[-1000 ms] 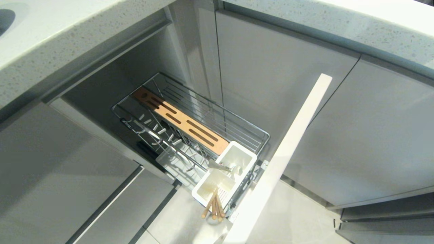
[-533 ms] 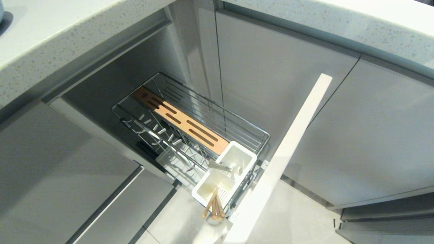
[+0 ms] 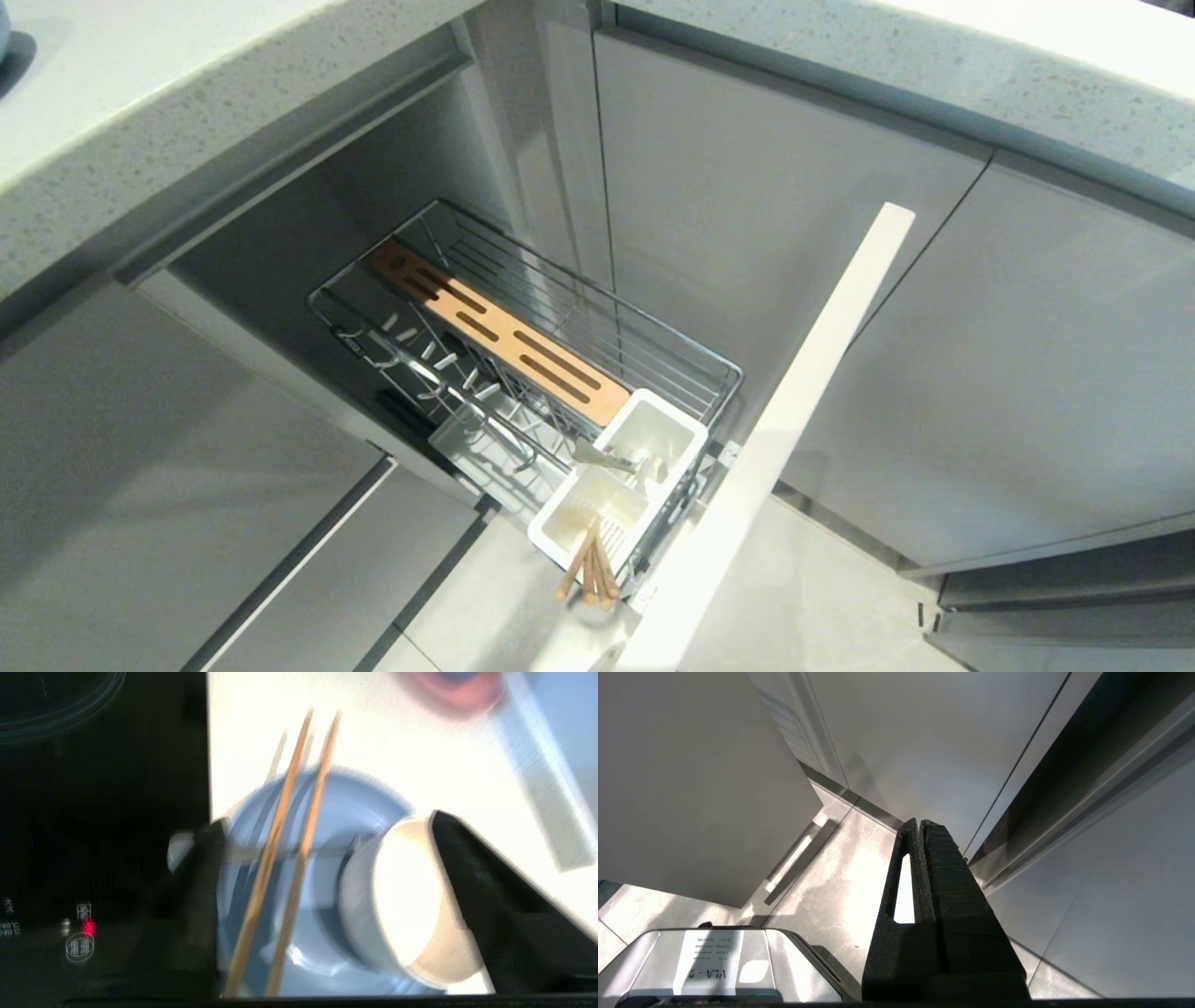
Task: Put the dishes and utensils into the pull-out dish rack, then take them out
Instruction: Close the cupboard
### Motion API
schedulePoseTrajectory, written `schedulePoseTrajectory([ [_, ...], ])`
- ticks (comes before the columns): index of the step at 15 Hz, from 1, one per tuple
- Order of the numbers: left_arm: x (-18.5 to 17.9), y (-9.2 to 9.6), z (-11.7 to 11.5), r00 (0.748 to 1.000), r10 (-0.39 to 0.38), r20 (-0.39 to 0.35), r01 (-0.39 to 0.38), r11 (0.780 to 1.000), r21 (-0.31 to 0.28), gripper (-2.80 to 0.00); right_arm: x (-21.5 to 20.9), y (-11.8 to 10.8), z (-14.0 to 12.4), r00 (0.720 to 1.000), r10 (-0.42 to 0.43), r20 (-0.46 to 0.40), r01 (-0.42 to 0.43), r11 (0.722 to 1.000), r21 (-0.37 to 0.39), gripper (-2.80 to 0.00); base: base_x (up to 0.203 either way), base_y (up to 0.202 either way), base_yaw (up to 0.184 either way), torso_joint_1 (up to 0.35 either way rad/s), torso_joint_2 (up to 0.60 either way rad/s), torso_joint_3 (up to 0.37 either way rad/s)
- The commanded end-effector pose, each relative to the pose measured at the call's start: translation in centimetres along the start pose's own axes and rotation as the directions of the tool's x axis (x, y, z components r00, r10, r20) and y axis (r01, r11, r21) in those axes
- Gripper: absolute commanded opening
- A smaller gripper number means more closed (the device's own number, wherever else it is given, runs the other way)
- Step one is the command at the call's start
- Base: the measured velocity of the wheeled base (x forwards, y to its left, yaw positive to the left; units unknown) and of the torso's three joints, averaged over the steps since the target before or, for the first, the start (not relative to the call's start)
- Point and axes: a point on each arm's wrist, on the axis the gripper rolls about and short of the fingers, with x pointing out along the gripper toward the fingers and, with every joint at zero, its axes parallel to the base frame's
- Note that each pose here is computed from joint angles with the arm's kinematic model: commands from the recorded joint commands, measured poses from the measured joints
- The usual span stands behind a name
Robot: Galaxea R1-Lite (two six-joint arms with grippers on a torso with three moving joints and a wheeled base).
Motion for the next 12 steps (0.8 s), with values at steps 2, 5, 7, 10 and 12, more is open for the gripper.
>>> schedulePoseTrajectory([
  [2, -2.0, -1.4, 0.8, 0.989, -0.078, 0.125, 0.076, 0.997, 0.023, -2.8, 0.0, 0.0, 0.0, 1.0, 0.0, -0.001, 0.0, 1.0, 0.0, -2.8, 0.0, 0.0, 0.0, 0.0, 0.0, 0.0],
  [5, -4.3, -3.0, 1.2, 0.959, -0.202, 0.198, 0.2, 0.979, 0.03, -2.8, 0.0, 0.0, 0.0, 1.0, 0.0, 0.0, 0.0, 1.0, 0.0, -2.8, 0.0, 0.0, 0.0, 0.0, 0.0, 0.0],
  [7, -5.7, -3.7, 1.4, 0.934, -0.287, 0.215, 0.29, 0.957, 0.017, -2.8, 0.0, 0.0, 0.0, 1.0, -0.001, -0.001, 0.001, 1.0, 0.0, -2.8, 0.0, 0.0, 0.0, 0.0, 0.0, 0.0],
  [10, -8.6, -4.4, 2.2, 0.86, -0.435, 0.266, 0.46, 0.887, -0.036, -2.8, 0.0, 0.0, 0.0, 1.0, 0.001, -0.001, -0.001, 1.0, 0.0, -2.8, 0.0, 0.0, 0.0, 0.0, 0.0, 0.0],
  [12, -9.3, -4.5, 2.6, 0.828, -0.49, 0.272, 0.535, 0.835, -0.124, -2.8, 0.0, 0.0, 0.0, 1.0, 0.0, -0.001, 0.0, 1.0, 0.0, -2.8, 0.0, 0.0, 0.0, 0.0, 0.0, 0.0],
])
